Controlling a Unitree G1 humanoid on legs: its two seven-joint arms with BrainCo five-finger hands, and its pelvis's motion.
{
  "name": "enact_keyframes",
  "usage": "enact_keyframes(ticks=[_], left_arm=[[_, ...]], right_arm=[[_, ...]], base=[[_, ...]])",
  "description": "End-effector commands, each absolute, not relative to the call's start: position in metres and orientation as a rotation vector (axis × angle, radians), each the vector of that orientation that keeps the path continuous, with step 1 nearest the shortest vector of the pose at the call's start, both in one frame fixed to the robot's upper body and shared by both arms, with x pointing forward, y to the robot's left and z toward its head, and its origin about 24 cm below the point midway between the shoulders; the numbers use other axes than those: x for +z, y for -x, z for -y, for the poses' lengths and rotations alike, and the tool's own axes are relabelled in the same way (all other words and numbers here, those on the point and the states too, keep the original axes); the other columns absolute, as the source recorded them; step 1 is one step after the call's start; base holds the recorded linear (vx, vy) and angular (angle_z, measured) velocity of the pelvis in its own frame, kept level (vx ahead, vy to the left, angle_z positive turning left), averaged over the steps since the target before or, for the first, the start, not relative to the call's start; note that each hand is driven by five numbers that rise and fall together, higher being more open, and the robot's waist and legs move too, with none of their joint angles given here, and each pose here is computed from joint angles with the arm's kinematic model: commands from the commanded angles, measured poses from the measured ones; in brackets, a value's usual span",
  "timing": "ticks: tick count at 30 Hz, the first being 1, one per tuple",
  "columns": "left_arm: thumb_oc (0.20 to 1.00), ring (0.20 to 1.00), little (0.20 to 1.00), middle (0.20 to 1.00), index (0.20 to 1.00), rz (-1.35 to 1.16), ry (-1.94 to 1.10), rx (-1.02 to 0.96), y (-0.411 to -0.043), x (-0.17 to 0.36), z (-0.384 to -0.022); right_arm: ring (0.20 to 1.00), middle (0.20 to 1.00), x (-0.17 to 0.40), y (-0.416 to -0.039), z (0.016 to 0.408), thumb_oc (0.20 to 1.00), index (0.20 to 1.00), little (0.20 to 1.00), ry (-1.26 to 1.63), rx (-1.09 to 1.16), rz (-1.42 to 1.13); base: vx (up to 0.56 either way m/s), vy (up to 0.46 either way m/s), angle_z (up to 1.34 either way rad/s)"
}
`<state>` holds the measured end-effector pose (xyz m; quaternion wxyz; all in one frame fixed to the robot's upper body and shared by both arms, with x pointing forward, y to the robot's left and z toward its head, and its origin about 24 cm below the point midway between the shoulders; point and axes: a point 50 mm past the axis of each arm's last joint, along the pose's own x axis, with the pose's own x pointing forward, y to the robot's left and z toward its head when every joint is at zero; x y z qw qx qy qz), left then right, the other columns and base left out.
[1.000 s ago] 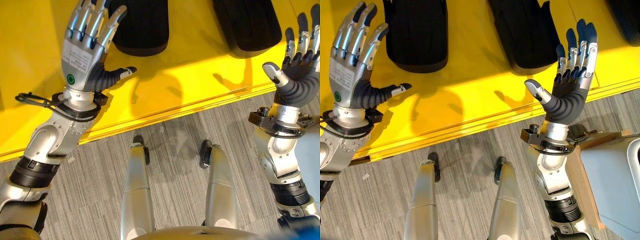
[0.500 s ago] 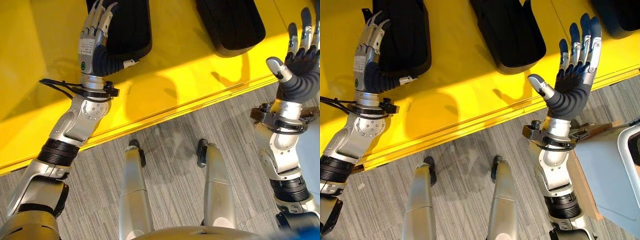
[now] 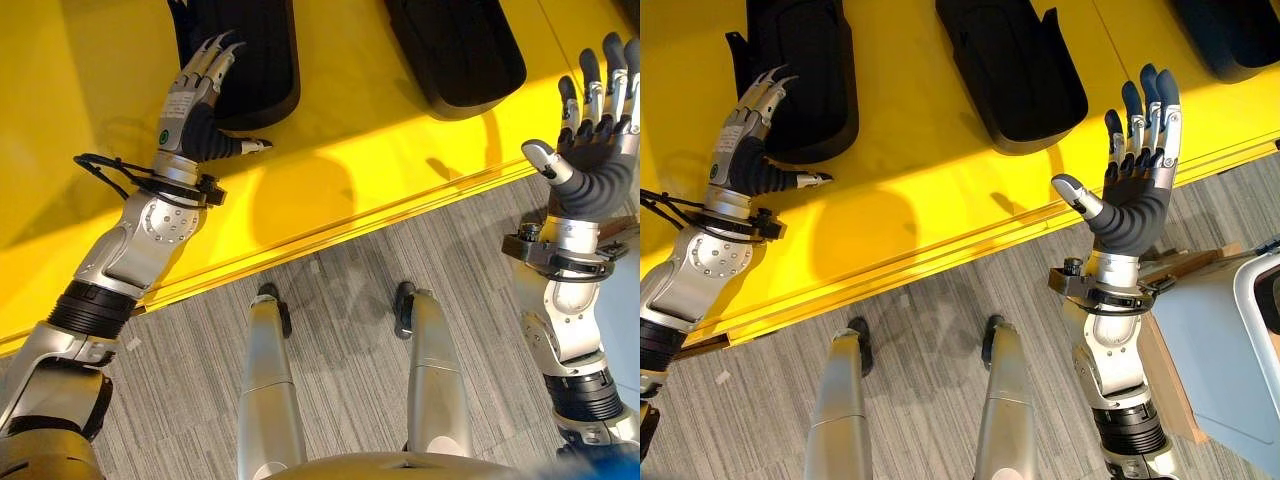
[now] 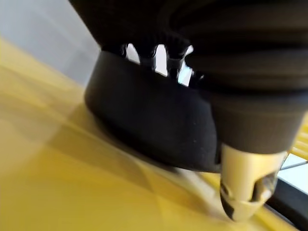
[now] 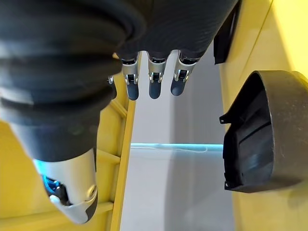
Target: Move parts from the plastic box to the shelf.
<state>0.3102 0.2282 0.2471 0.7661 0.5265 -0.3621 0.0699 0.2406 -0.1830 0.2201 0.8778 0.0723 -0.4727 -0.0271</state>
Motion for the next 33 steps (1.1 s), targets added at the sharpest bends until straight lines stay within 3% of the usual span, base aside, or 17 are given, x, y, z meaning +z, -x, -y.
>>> enact_keyframes(ticks=[1,7,21,27,33], left_arm=[[1.000,1.000,1.000,1.000,1.000,0.862,-1.247,0.127,-0.306,0.272,-0.223],[1.000,1.000,1.000,1.000,1.000,0.781,-1.341,0.054,-0.309,0.271,-0.228],[1.000,1.000,1.000,1.000,1.000,0.582,-1.142,-0.032,-0.315,0.249,-0.238],[1.000,1.000,1.000,1.000,1.000,0.410,-0.849,-0.091,-0.318,0.202,-0.235],[1.000,1.000,1.000,1.000,1.000,0.399,-0.820,-0.096,-0.317,0.196,-0.233]], right_arm=[[1.000,1.000,0.239,-0.220,0.187,1.000,1.000,1.000,-0.200,-0.032,1.117],[1.000,1.000,0.238,-0.220,0.187,1.000,1.000,1.000,-0.200,-0.008,1.104],[1.000,1.000,0.235,-0.221,0.189,1.000,1.000,1.000,-0.216,-0.009,1.074],[1.000,1.000,0.233,-0.222,0.191,1.000,1.000,1.000,-0.245,-0.025,1.048],[1.000,1.000,0.233,-0.222,0.191,1.000,1.000,1.000,-0.238,-0.029,1.047]], base=[[0.00,0.000,0.00],[0.00,0.000,0.00],[0.00,0.000,0.00],[0.00,0.000,0.00],[0.00,0.000,0.00]])
